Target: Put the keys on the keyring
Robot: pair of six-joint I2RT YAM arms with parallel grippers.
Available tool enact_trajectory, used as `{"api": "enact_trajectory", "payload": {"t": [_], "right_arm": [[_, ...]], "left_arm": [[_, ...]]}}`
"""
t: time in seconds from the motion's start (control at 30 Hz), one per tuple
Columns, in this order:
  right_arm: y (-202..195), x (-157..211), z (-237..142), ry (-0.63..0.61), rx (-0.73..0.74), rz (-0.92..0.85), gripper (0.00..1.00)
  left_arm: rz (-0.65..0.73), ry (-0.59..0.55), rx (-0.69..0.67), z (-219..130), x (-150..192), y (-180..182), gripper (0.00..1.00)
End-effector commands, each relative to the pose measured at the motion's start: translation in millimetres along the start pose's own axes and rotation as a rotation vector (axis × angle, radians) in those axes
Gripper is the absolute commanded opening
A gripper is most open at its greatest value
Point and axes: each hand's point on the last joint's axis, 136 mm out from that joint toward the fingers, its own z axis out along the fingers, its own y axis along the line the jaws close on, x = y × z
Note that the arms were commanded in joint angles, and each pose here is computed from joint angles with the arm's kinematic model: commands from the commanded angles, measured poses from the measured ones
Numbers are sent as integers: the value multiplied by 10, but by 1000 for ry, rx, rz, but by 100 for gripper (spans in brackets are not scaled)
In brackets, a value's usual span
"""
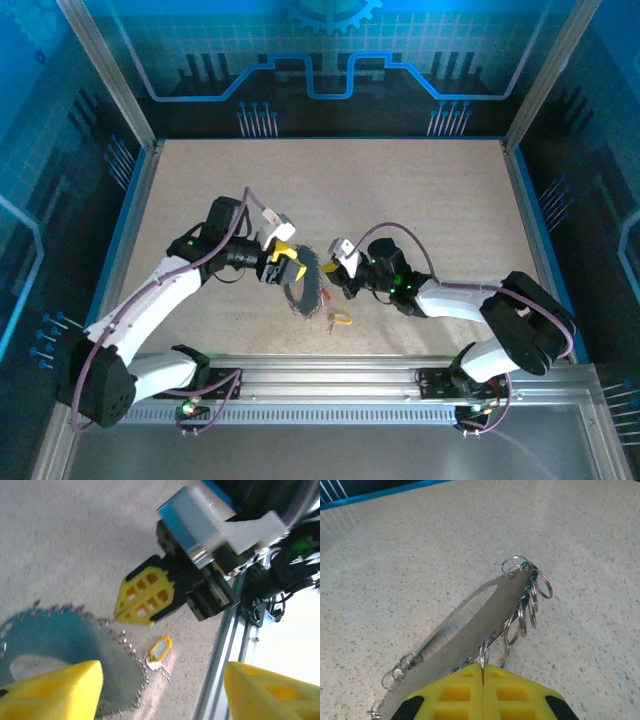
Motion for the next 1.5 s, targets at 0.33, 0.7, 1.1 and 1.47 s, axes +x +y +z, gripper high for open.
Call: {"api": "enact_trajectory", "payload": {"t": [0.33, 0.7, 1.1, 1.47], "right_arm": [[161, -251, -10, -99, -160, -115, 0], [284, -358, 0, -136, -247, -203, 0], [146, -453, 57, -149, -188, -198, 0], [65, -398, 132, -103, -151, -237, 0]], "left_arm": [[-73, -53, 50, 428, 138, 367, 36], [-86, -103, 131, 508, 68, 340, 39], [-158, -167, 190, 206, -61, 326, 39], [-59, -92, 103, 56, 102, 315, 44]]}}
